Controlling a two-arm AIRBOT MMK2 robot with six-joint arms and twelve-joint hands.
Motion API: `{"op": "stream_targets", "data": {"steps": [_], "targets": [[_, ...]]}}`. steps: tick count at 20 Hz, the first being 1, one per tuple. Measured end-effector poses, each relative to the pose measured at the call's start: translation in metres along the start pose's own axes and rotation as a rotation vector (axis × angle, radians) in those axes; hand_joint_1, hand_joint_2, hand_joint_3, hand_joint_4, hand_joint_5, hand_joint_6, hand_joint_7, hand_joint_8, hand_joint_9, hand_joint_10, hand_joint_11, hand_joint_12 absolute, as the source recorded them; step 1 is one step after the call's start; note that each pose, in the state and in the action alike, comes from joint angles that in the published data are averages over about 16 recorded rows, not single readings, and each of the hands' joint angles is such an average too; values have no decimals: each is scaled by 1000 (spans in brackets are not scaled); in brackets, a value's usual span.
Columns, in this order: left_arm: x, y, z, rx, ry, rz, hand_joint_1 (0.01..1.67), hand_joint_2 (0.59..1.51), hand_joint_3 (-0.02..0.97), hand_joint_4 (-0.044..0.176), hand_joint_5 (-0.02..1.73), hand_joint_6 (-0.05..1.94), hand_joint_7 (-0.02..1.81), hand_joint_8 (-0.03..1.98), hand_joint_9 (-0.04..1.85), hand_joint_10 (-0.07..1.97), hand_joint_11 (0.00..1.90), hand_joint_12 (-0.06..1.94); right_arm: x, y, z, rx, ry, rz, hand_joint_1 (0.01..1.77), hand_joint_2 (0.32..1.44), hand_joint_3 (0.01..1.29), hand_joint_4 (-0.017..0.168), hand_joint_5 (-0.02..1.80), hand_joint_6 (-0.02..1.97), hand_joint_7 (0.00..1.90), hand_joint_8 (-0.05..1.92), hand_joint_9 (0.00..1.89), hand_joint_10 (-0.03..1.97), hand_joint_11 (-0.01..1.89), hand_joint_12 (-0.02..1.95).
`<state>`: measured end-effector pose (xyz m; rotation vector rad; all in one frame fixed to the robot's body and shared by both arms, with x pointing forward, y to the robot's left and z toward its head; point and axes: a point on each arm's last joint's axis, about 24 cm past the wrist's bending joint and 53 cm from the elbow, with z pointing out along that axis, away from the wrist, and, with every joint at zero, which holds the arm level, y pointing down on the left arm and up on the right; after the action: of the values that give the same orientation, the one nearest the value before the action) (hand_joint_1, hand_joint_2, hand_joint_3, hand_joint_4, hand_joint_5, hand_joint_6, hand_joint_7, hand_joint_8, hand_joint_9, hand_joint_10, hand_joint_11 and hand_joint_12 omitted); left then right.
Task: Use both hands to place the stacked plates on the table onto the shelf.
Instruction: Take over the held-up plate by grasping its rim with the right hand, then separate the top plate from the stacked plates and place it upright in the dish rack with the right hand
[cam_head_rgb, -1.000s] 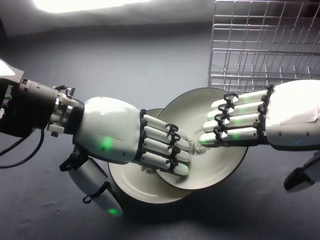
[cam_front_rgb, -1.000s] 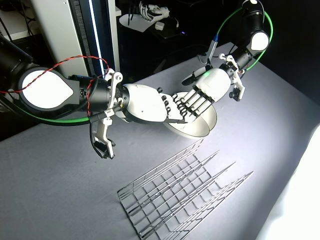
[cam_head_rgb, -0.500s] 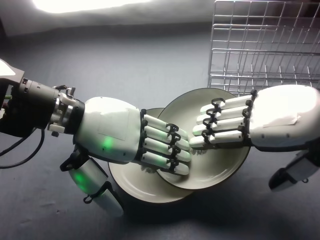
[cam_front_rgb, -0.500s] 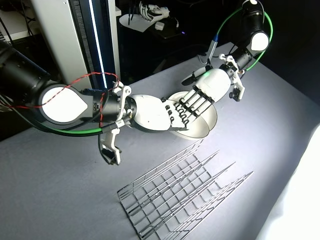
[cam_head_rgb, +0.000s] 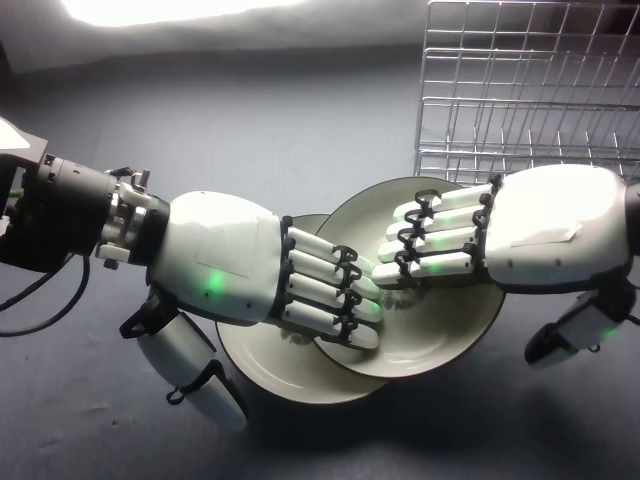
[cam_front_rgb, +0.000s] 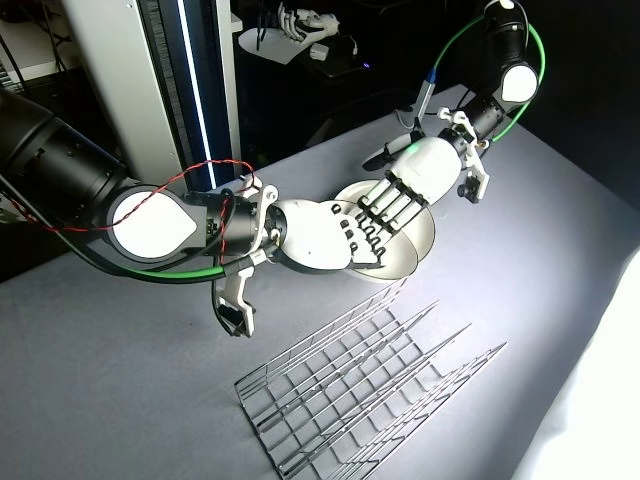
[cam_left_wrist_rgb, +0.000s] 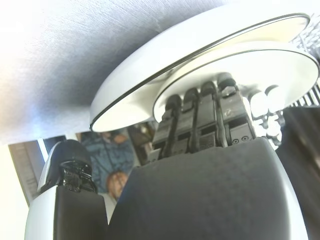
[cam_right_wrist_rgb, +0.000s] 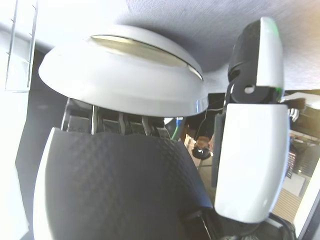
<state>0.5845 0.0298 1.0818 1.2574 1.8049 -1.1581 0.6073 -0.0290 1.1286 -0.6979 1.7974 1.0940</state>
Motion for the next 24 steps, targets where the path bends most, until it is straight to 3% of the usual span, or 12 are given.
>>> {"op": "stream_targets", "data": {"steps": [4, 10, 14, 19, 24], "targets": [[-1, 3, -1, -5, -7, -9, 15, 1142, -2, 4, 6, 11, -10, -16, -12, -15, 15, -19, -5, 0, 5, -4, -10, -2, 1109, 916, 15, 3, 79, 24, 62, 13, 58, 10, 12, 255], [-5, 8, -5, -16, -17, -24, 15, 1140, -2, 6, 17, 14, -5, -11, -6, -10, 16, -11, -12, 4, 10, -23, -31, 0, 1167, 990, 15, 2, 324, 115, 303, 74, 283, 80, 121, 744], [-11, 13, -10, -33, -33, -37, 15, 1137, -2, 7, 40, 15, 17, -7, 9, -5, 17, -6, -15, 10, 12, -44, -40, 2, 1197, 1024, 15, 0, 506, 367, 493, 276, 466, 294, 286, 1075], [-20, 22, -27, -72, -58, -49, 15, 1133, -2, 5, 47, 14, 26, -4, 19, 1, 18, -2, -20, 17, 13, -68, -53, 0, 1232, 1032, 15, 3, 698, 726, 707, 546, 675, 620, 509, 1342], [-30, 30, -57, -126, -89, -57, 15, 1133, -2, 2, 47, 16, 35, -1, 26, 5, 18, -2, -30, 28, 11, -91, -72, -11, 1253, 1023, 14, 3, 769, 1038, 804, 809, 782, 958, 683, 1402]]}}
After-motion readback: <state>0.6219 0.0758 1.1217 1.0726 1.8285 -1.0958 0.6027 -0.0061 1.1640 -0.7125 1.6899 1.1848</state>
